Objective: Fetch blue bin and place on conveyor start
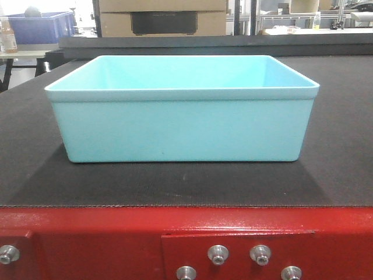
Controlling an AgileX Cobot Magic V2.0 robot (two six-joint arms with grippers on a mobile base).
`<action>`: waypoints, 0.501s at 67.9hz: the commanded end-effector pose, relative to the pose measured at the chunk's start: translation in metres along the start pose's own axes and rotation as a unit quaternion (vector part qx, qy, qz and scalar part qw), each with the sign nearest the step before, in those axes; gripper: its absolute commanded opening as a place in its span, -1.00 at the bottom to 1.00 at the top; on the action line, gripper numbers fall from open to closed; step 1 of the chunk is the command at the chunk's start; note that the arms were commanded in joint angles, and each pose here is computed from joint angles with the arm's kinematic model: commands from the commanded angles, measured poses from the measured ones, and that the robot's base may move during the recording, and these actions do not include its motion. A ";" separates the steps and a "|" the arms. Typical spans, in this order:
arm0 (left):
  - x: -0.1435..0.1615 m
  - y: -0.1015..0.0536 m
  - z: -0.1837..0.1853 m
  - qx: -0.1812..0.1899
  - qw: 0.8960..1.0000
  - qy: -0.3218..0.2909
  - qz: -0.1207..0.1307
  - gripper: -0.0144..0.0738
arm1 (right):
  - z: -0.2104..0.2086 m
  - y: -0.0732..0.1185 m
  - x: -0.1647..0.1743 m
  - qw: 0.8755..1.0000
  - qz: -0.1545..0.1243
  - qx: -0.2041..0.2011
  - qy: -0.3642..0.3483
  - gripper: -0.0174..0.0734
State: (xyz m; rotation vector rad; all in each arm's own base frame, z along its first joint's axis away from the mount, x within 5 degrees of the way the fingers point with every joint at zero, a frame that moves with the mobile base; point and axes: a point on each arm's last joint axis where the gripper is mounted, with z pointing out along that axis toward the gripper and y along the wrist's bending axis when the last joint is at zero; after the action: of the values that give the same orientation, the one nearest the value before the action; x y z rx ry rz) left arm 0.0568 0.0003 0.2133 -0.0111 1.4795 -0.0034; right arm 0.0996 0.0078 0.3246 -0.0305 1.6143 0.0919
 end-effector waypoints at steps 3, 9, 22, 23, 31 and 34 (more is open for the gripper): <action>-0.004 0.000 -0.001 -0.001 1.000 -0.019 -0.004 -0.92 | -0.001 -0.001 -0.002 1.000 -0.006 0.003 -0.013 -0.95; -0.004 0.000 -0.001 -0.001 1.000 -0.019 -0.004 -0.92 | -0.001 -0.001 -0.002 1.000 -0.006 0.003 -0.013 -0.95; -0.004 0.000 -0.001 -0.001 1.000 -0.019 -0.004 -0.92 | -0.001 -0.001 -0.002 1.000 -0.006 0.003 -0.013 -0.95; -0.004 0.000 -0.001 -0.001 1.000 -0.019 -0.004 -0.92 | -0.001 -0.001 -0.002 1.000 -0.006 0.003 -0.013 -0.95; -0.004 0.000 -0.001 -0.001 1.000 -0.019 -0.004 -0.92 | -0.001 -0.001 -0.002 1.000 -0.006 0.003 -0.013 -0.95; -0.004 0.000 -0.001 -0.001 1.000 -0.019 -0.004 -0.92 | -0.001 -0.001 -0.002 1.000 -0.006 0.003 -0.013 -0.95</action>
State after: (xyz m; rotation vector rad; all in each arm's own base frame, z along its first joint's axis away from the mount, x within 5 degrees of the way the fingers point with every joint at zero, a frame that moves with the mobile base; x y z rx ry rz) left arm 0.0567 0.0003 0.2140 -0.0111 1.4714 -0.0034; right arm 0.0996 0.0078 0.3247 -0.0302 1.6127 0.0916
